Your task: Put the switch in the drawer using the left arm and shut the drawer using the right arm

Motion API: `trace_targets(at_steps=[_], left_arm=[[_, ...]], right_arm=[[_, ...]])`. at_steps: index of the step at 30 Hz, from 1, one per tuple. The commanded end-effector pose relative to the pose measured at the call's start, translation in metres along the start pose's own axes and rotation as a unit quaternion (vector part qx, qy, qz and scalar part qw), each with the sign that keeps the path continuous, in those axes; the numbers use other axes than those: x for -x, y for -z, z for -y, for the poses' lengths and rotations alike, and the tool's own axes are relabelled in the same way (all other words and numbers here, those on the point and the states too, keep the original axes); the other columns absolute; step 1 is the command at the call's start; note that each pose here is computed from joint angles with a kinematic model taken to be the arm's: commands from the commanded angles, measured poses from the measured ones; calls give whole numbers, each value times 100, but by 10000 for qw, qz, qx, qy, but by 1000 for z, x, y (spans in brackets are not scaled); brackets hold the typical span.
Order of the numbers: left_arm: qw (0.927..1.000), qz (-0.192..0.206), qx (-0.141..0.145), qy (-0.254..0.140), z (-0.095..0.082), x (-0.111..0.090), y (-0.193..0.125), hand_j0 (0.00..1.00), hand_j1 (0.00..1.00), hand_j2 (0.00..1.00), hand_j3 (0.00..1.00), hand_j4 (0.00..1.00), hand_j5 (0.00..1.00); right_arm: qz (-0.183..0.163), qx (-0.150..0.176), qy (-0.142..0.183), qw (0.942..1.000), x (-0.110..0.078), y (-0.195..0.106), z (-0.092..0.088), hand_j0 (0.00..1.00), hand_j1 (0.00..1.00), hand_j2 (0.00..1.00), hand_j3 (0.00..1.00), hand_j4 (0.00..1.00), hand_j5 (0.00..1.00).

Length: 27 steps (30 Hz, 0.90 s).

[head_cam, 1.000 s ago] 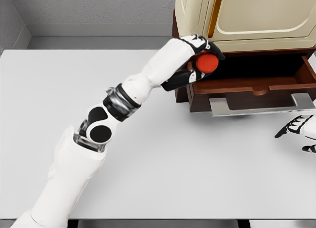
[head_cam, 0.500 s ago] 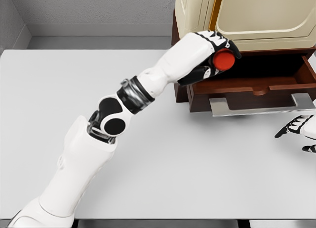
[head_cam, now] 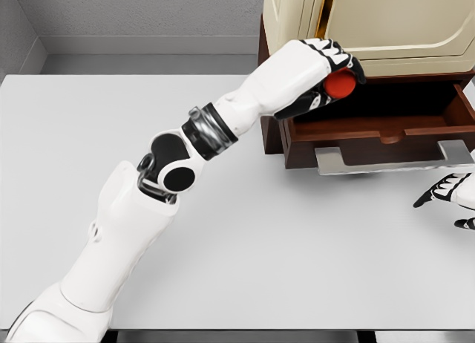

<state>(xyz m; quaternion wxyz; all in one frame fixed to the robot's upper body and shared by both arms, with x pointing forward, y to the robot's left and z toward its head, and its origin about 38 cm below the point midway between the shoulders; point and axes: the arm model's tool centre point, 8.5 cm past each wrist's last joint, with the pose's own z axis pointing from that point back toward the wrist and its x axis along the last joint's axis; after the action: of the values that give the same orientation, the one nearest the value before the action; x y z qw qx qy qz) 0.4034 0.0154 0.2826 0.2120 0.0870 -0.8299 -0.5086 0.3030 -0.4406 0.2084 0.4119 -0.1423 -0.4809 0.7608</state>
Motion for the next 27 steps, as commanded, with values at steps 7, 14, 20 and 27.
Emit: trace_targets(at_steps=[7, 14, 20, 27], left_arm=[[10000, -27, 26, 68, -2, 3, 2, 63, 63, 63, 63, 63, 63], [9999, -26, 41, 108, -2, 3, 3, 75, 75, 75, 75, 75, 75], [9999, -19, 80, 140, 1, 2, 3, 75, 75, 75, 75, 75, 75], [9998, 16, 92, 164, 2, 0, 3, 76, 76, 76, 76, 76, 76]], right_arm=[[-1, 16, 21, 10000, 0, 0, 1, 76, 76, 76, 76, 76, 76], [-3, 11, 15, 10000, 0, 0, 1, 76, 76, 76, 76, 76, 76], [-3, 11, 15, 10000, 0, 0, 1, 76, 76, 76, 76, 76, 76], [4, 13, 12, 10000, 0, 0, 1, 75, 75, 75, 75, 75, 75]])
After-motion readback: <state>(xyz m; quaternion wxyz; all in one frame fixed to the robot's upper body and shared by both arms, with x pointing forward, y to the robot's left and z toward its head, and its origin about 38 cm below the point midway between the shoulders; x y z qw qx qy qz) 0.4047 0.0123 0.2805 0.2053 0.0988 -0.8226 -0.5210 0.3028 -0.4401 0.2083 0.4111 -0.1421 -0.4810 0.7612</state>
